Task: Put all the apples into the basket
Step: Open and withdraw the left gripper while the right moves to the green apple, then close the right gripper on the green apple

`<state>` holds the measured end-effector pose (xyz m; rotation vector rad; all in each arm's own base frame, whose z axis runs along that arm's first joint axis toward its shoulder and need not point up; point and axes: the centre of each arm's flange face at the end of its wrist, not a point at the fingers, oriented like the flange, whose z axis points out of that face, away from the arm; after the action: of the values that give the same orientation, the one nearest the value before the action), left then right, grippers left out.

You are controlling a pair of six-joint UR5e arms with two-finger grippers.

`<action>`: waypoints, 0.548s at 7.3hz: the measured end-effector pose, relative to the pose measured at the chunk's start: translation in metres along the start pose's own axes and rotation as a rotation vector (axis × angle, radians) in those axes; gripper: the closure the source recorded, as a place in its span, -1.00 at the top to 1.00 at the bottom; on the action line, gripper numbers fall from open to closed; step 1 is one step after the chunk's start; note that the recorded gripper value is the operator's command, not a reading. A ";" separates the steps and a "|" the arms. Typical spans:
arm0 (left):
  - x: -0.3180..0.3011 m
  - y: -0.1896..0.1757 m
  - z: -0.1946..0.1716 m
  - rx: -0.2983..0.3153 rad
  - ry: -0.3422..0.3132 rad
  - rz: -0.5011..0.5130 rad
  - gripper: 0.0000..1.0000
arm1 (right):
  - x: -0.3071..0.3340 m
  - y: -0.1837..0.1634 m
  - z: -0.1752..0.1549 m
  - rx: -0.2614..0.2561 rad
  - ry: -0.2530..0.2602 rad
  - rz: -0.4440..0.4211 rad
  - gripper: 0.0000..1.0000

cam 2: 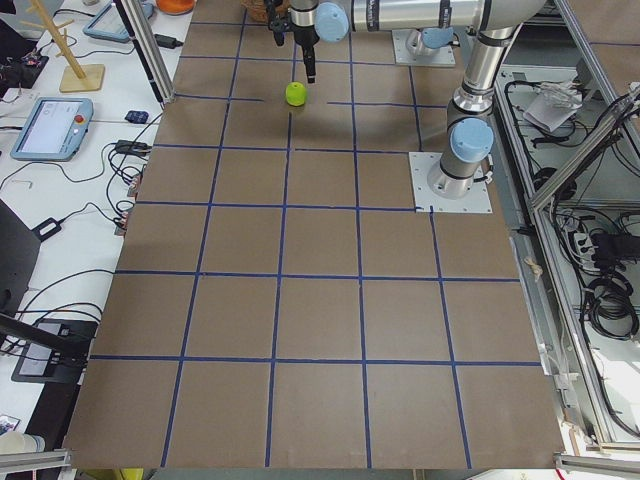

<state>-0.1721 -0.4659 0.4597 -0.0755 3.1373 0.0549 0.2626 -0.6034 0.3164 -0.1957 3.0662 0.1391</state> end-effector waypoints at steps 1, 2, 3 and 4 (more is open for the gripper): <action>-0.024 0.002 -0.015 0.005 0.013 0.035 1.00 | -0.049 0.011 0.015 -0.001 0.006 0.056 1.00; -0.039 0.002 -0.024 0.013 0.024 0.053 1.00 | -0.083 0.019 0.039 -0.004 0.013 0.106 1.00; -0.045 0.002 -0.028 0.022 0.032 0.059 1.00 | -0.101 0.023 0.067 0.005 0.018 0.137 1.00; -0.047 0.000 -0.030 0.031 0.038 0.061 1.00 | -0.108 0.026 0.091 0.016 0.020 0.151 1.00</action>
<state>-0.1249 -0.4644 0.4901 0.0196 3.1769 0.0046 0.3712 -0.5556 0.2362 0.0358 3.0985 0.1215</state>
